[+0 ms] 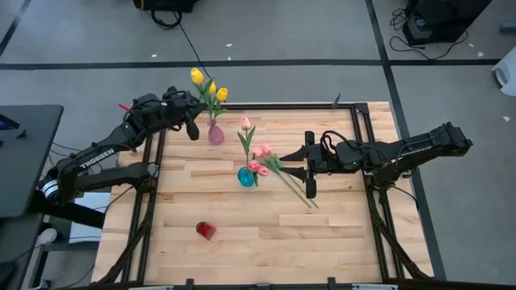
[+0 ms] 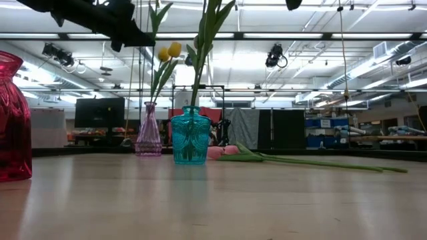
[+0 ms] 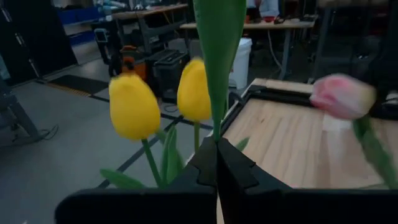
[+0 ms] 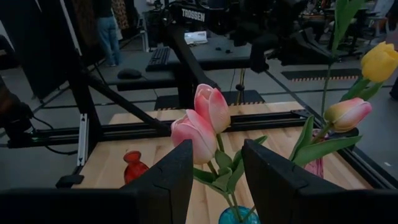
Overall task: Sort flowers into vase by color
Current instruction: Put the yellow flower into the purple flower vase
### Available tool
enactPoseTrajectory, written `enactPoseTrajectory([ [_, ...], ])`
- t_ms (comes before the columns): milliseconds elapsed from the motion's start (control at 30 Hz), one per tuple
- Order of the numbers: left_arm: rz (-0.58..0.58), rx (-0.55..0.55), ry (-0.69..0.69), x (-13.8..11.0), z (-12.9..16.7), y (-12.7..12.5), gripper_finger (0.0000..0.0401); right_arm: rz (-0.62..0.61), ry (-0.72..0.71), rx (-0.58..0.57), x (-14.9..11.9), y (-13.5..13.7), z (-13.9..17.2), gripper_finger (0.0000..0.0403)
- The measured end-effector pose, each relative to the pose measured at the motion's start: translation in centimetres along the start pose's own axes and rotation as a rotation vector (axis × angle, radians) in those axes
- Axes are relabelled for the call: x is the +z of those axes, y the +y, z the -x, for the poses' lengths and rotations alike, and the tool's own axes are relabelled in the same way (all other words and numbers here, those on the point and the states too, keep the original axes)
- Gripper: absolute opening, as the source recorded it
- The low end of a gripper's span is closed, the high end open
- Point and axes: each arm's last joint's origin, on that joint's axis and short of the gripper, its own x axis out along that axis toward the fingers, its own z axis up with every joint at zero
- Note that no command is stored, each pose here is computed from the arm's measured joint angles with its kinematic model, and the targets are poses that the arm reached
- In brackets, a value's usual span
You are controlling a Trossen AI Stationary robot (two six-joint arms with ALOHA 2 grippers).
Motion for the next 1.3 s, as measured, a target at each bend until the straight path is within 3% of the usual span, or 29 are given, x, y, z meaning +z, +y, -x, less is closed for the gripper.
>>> enactPoseTrajectory([
  [300, 0.044, -0.037, 0.008, -0.2, -0.2, -0.1, 0.0002, -0.004, 0.001, 0.0, 0.0, 0.0, 0.0, 0.0151],
  [700, 0.057, -0.019, 0.121, -4.0, -0.7, -0.4, 0.0002, -0.003, 0.004, 0.003, 0.0, 0.0, 0.0, 0.0151],
  [900, 0.121, -0.007, 0.187, -6.0, -1.0, -0.6, 0.0017, -0.003, 0.004, 0.0, 0.0, 0.0, 0.0, 0.0151],
  [1067, 0.146, 0.058, 0.252, -7.9, -1.0, -0.6, 0.0021, -0.004, 0.004, -0.004, 0.0, -0.1, 0.0, 0.0151],
  [1300, 0.169, 0.091, 0.301, -8.7, -0.9, -0.6, 0.0024, -0.006, -0.004, -0.004, 0.0, -0.1, 0.0, 0.0151],
])
